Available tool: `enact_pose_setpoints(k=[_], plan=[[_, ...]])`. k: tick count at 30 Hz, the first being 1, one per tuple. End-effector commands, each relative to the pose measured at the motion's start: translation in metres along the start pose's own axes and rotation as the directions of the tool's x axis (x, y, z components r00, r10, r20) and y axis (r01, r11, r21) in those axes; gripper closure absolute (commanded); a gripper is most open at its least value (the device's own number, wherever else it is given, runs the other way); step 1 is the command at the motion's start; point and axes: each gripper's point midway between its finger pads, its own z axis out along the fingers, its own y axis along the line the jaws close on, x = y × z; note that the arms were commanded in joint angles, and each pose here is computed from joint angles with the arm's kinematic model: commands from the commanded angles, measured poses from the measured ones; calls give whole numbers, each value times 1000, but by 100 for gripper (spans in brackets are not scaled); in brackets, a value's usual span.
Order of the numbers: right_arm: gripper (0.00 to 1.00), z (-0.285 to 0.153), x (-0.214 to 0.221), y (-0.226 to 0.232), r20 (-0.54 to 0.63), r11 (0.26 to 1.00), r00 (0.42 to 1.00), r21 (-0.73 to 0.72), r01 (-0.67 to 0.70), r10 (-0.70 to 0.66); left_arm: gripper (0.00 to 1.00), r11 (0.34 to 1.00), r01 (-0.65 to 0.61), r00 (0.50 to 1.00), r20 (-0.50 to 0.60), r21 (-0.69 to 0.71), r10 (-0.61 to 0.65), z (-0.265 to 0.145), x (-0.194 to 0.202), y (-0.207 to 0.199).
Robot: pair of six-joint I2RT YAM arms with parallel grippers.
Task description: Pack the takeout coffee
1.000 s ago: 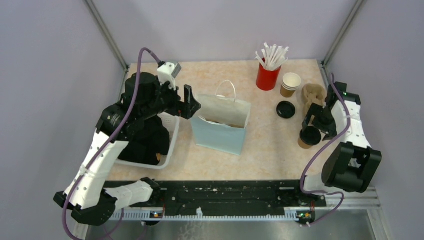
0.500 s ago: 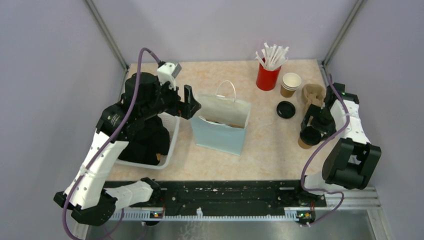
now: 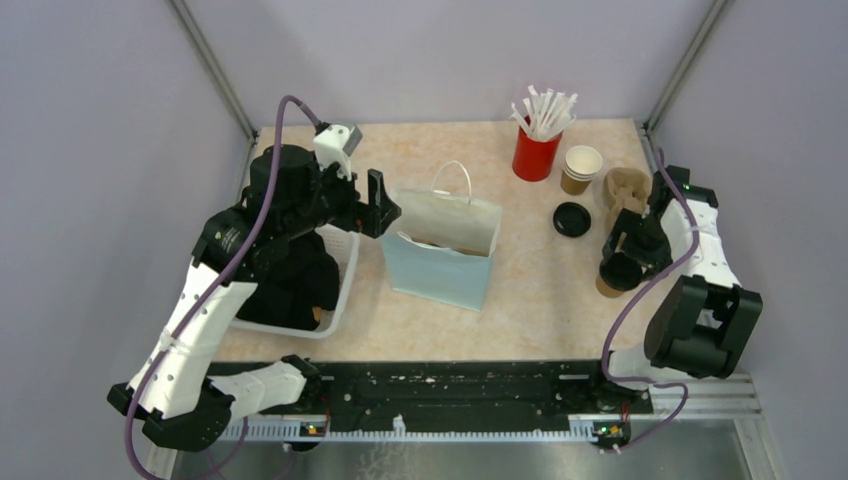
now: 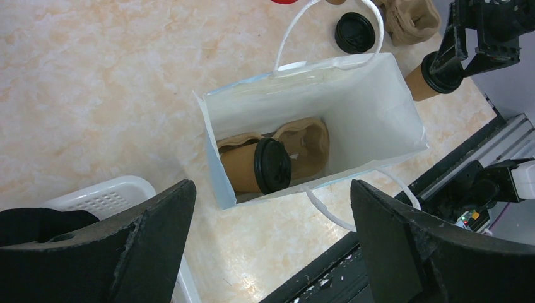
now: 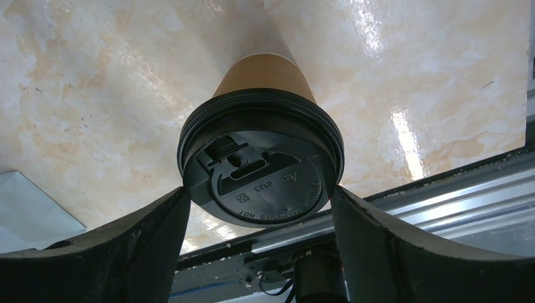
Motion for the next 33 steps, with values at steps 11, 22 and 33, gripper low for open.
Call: enact_pose_setpoints(k=[11,22,33], plan=[[18,1,-10,-7,18,999,1000,33,1,-1,2,1000,-23,1000,19,-2,23,-2,-3,1],[21,2,-11,-10,16,999,1000,54,3,-4,2,1000,-22,1000,19,-4,22,-1,-3,1],[28,-17,-13,-6,61,1000,998,21,-7,6,2,996,18,1000,3,-84,-18,0,-3,13]])
